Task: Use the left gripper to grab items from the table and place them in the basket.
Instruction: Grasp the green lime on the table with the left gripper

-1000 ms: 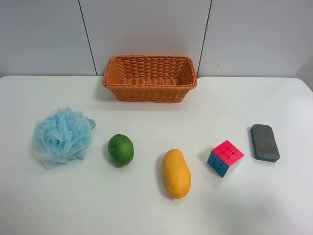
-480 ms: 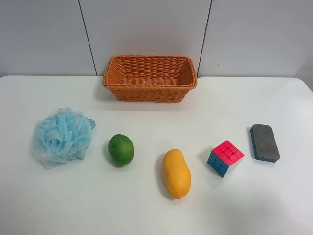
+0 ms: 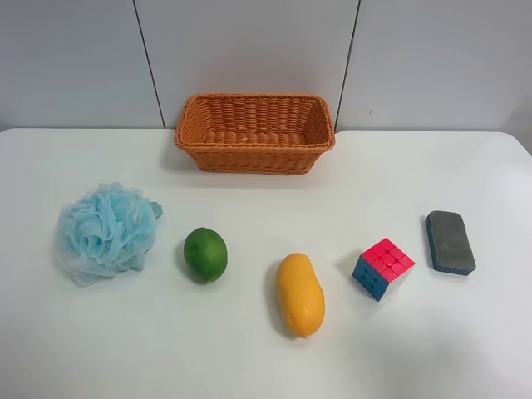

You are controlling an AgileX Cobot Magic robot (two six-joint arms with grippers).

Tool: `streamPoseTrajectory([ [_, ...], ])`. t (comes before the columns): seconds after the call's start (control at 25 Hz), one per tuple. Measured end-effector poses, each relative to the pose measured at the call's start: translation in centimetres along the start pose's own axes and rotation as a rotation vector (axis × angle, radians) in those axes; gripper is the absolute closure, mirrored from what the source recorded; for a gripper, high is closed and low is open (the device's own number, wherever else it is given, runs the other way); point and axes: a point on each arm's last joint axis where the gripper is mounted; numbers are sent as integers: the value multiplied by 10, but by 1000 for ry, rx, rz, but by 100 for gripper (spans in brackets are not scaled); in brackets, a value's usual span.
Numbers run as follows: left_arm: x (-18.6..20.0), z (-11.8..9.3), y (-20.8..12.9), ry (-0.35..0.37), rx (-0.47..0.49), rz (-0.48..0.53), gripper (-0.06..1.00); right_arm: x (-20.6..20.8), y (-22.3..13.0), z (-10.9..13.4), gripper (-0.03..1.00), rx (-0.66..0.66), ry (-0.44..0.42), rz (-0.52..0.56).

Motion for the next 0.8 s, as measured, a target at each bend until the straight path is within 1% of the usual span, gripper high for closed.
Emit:
streamPoseTrajectory([
  [0.2,0,0,2,2,2,-15,-5,0,0,0,-2,0,0,0],
  [0.4,-9,4,9,-14,3,40,-5,0,0,0,-2,0,0,0],
  [0.68,-24,16,47,-35,-44,106,-5,0,0,0,-2,0,0,0],
  [0.8,-36,22,64,-49,-50,150,-5,0,0,0,-2,0,0,0],
])
Point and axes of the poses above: a point on each arm's last joint axis where the gripper is mounted, x pointing back along that axis away from the gripper, z along the wrist's bending axis when the last joint is at zero, y = z × x, and after that the axes turned 13 degrees about -x, right-handed
